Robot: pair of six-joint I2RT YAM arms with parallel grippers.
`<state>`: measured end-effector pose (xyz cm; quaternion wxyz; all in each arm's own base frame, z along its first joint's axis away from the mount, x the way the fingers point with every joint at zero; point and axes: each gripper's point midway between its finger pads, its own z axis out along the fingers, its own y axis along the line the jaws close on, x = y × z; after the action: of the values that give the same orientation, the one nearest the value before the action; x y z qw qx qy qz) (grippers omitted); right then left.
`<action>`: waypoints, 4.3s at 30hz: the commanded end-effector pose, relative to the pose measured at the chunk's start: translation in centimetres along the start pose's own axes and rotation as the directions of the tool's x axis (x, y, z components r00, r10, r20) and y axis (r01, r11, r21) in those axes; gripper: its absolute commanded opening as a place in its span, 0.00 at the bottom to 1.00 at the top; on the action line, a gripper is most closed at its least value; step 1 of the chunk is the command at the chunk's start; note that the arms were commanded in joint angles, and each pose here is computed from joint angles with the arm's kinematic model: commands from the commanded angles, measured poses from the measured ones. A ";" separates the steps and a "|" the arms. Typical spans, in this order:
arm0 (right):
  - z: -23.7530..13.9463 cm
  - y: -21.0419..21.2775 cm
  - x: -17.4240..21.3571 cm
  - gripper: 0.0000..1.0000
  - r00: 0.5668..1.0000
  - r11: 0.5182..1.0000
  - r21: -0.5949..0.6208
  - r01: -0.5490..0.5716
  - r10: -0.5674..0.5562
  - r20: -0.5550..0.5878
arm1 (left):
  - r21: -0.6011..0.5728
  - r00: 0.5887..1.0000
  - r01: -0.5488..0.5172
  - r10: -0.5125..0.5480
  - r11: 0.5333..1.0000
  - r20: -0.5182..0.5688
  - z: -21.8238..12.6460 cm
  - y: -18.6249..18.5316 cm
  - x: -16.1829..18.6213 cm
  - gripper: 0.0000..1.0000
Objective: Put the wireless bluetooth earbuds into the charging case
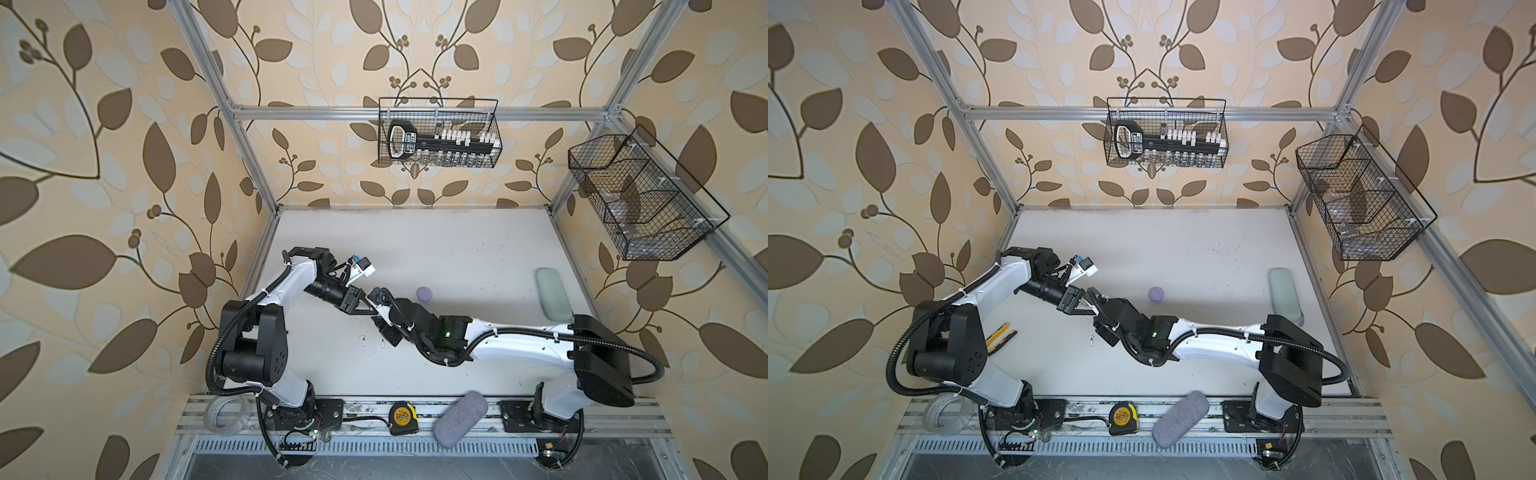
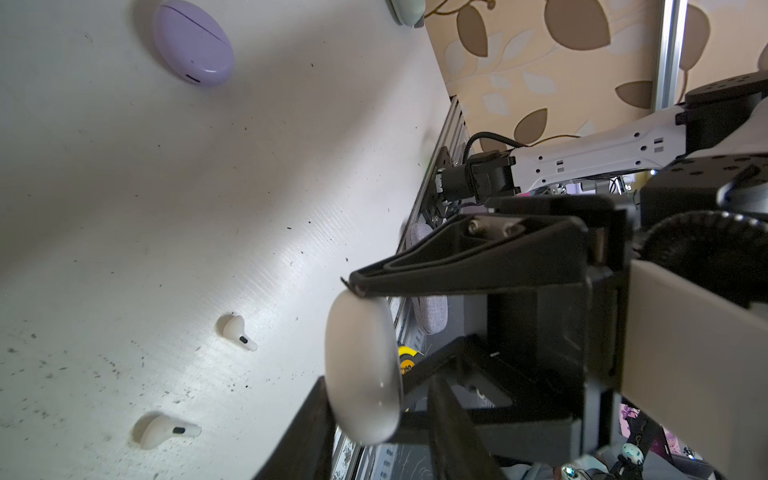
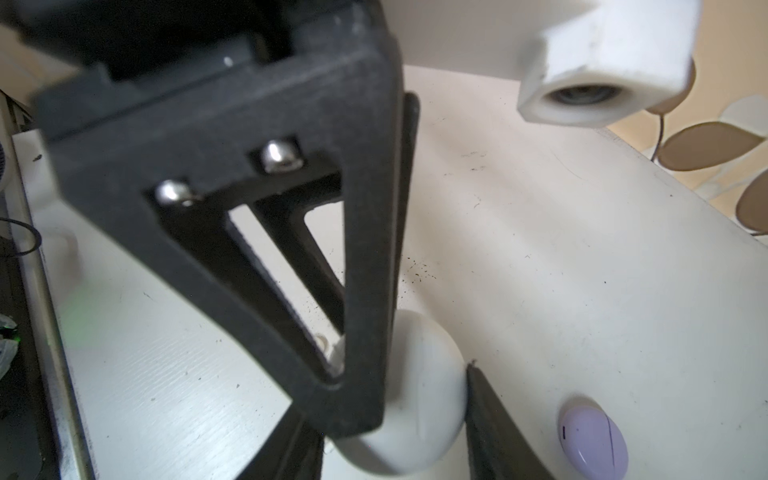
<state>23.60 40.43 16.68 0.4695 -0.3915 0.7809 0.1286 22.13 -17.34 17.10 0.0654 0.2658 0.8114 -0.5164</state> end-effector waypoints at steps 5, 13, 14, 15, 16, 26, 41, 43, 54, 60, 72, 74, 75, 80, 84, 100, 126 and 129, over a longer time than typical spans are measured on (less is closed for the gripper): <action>-1.1 -0.2 -1.8 0.33 0.999 0.999 0.011 0.047 -0.047 0.022 | 0.030 1.000 -0.025 0.025 0.999 0.000 -0.1 -1.4 -0.4 0.32; -1.0 -0.2 -2.0 0.33 0.998 0.999 0.016 0.052 -0.052 0.022 | 0.044 1.000 -0.030 0.031 0.999 -0.004 0.0 -1.8 -0.4 0.31; -1.0 -0.2 -2.0 0.33 0.998 0.998 0.017 0.054 -0.054 0.023 | 0.046 0.999 -0.032 0.032 0.998 -0.006 0.0 -1.8 -0.4 0.31; -1.0 -0.2 -2.1 0.33 0.998 0.998 0.016 0.053 -0.054 0.024 | 0.046 0.999 -0.032 0.032 0.998 -0.006 0.0 -1.8 -0.4 0.31; -0.9 -0.2 -2.1 0.33 0.998 0.998 0.017 0.054 -0.055 0.026 | 0.047 0.999 -0.033 0.034 0.998 -0.006 0.0 -1.9 -0.4 0.31; -0.9 -0.2 -2.4 0.33 0.998 0.999 0.020 0.050 -0.051 0.032 | 0.054 0.999 -0.038 0.038 0.998 -0.011 0.1 -2.1 -0.3 0.25; -0.6 -0.1 -2.7 0.32 0.998 0.999 0.018 0.047 -0.048 0.039 | 0.074 0.999 -0.038 0.040 0.997 -0.015 0.1 -2.4 -0.3 0.32; -0.6 -0.1 -2.8 0.32 0.998 0.999 0.015 0.046 -0.046 0.042 | 0.074 0.999 -0.039 0.040 0.996 -0.018 0.2 -2.4 -0.3 0.32; -0.7 -0.1 -2.9 0.32 0.998 0.999 0.014 0.048 -0.049 0.046 | 0.079 0.999 -0.042 0.044 0.996 -0.020 0.2 -2.5 -0.3 0.26; -0.6 0.0 -3.1 0.32 0.998 0.999 0.012 0.045 -0.046 0.049 | 0.091 0.999 -0.045 0.047 0.995 -0.022 0.2 -2.7 -0.3 0.25; -0.8 -0.5 -3.0 0.46 0.998 0.999 0.033 0.038 -0.039 0.043 | 0.106 0.998 -0.056 0.060 0.993 -0.036 0.2 -2.9 -0.1 0.14; -1.2 -0.7 -2.6 0.51 0.999 0.999 0.038 0.034 -0.035 0.040 | 0.103 0.997 -0.056 0.061 0.993 -0.042 0.2 -2.7 0.0 0.14; -1.3 -0.8 -2.5 0.53 0.999 0.999 0.039 0.030 -0.032 0.039 | 0.104 0.997 -0.059 0.064 0.993 -0.042 0.3 -2.6 0.0 0.13; -2.7 -1.8 -1.4 0.59 1.000 0.998 0.059 0.012 -0.013 0.019 | 0.090 0.995 -0.090 0.093 0.992 -0.039 0.2 -2.2 -0.4 0.13; -4.5 -2.9 -0.7 0.61 0.999 0.997 0.079 -0.024 0.022 0.029 | 0.063 0.993 -0.115 0.117 0.991 -0.029 0.3 -1.4 -0.9 0.11; -8.0 -8.7 2.0 0.63 0.935 0.932 0.072 -0.354 0.352 0.045 | 0.001 0.955 -0.275 0.274 0.961 0.110 1.3 1.4 -3.4 0.00; -5.7 -7.4 4.7 0.63 0.877 0.877 0.065 -0.477 0.479 -0.028 | -0.288 0.771 -0.512 0.581 0.809 0.261 1.1 2.1 -4.6 0.00; -5.6 -7.1 4.4 0.63 0.866 0.865 0.054 -0.499 0.500 -0.023 | -0.313 0.733 -0.562 0.637 0.765 0.240 1.5 1.6 -3.8 0.00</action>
<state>24.46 29.95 17.67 0.4240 -0.1768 0.8634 0.2088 26.37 -19.04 15.16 0.3535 0.3770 0.7409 -0.4289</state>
